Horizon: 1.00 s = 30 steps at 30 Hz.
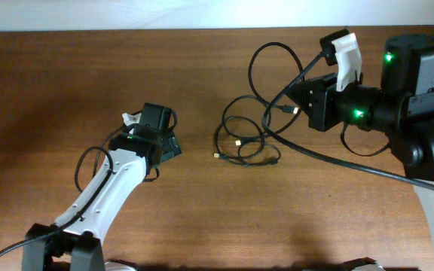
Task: Untangle cables
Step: 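Lift the second cable and carry it toward the upper right, then lower and release the second cable on the right side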
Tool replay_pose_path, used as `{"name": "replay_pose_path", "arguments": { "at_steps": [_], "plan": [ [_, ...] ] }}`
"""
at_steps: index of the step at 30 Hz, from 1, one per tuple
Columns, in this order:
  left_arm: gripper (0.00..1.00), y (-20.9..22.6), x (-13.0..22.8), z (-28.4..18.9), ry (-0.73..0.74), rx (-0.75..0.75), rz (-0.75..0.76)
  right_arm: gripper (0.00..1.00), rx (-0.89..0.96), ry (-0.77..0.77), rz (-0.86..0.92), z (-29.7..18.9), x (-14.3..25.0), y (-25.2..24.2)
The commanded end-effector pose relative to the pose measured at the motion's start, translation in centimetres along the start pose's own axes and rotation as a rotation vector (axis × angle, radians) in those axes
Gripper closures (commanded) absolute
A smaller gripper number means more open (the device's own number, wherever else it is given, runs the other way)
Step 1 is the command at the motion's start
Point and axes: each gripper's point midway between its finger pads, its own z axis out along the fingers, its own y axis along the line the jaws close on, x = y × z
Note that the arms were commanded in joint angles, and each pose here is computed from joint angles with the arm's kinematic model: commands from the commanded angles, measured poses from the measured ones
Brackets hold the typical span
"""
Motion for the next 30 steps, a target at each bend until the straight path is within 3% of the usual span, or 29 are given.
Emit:
{"name": "replay_pose_path", "arguments": {
  "at_steps": [1,7,30],
  "plan": [
    [0.01,0.2,0.2,0.1,0.005,-0.004,-0.009,0.96,-0.027,-0.038,-0.042,-0.8,-0.9,1.1],
    [0.01,0.2,0.2,0.1,0.005,-0.004,-0.01,0.96,0.01,-0.164,-0.116,-1.4,-4.0,1.0],
    [0.01,0.2,0.2,0.1,0.005,-0.004,-0.01,0.96,0.761,-0.463,-0.049,-8.1,-9.5,-9.7]
  ]
}}
